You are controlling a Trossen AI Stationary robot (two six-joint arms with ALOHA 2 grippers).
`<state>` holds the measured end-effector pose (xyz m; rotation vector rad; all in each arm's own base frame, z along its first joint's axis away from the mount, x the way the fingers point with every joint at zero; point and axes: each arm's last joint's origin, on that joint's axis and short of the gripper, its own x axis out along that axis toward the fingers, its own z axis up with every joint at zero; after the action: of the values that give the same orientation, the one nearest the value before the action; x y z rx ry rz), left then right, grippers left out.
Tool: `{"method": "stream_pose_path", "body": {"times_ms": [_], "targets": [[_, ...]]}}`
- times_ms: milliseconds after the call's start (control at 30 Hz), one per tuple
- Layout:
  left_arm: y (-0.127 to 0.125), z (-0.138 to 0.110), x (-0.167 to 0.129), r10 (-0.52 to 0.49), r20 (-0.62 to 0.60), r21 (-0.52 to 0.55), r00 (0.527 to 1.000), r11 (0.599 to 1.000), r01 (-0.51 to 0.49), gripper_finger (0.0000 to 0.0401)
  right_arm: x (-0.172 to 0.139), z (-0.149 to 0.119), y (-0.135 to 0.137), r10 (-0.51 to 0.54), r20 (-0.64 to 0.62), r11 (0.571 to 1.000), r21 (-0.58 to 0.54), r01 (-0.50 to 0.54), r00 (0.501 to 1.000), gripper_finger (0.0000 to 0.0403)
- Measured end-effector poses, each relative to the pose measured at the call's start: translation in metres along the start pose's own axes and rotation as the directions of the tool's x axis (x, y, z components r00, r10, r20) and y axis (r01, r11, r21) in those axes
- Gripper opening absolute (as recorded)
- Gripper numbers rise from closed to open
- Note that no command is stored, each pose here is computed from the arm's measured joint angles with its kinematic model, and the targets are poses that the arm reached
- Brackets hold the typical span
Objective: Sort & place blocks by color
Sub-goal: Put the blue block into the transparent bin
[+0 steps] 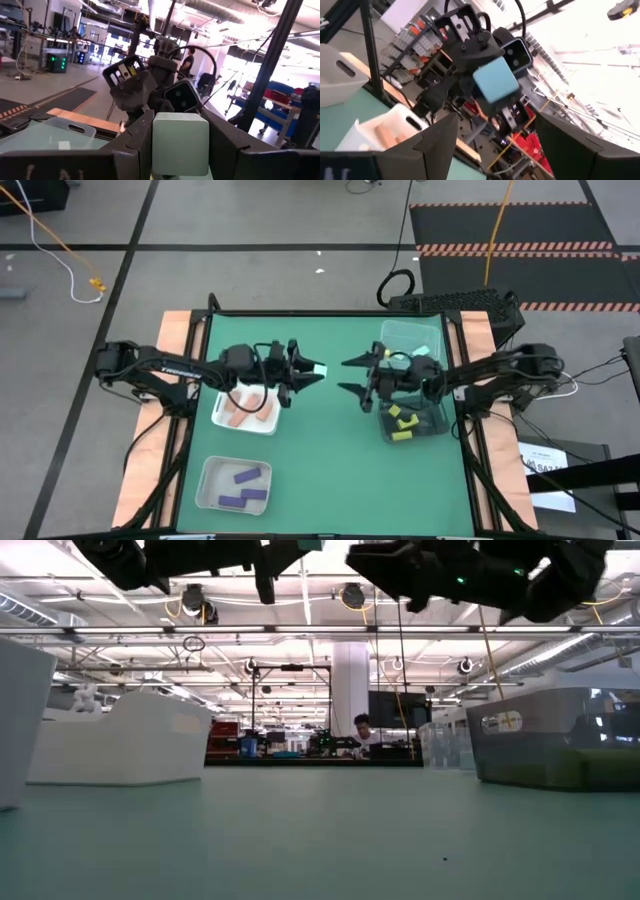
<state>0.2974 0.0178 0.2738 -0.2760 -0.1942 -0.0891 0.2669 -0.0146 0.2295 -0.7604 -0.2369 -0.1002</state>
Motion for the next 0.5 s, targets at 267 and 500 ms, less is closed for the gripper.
{"method": "stream_pose_path", "body": {"times_ms": [267,500], "targets": [[-0.011,-0.005,0.001,0.010,-0.009,-0.005,1.000,1.000,-0.010,0.0133,0.048,0.005,-0.001,0.009,0.007,1.000,0.005,-0.009,1.000,0.0258],[-0.010,-0.006,0.001,0.021,-0.022,-0.023,1.000,1.000,-0.022,0.0133,0.062,0.010,-0.003,-0.006,-0.078,1.000,0.012,0.007,0.997,0.0252]]}}
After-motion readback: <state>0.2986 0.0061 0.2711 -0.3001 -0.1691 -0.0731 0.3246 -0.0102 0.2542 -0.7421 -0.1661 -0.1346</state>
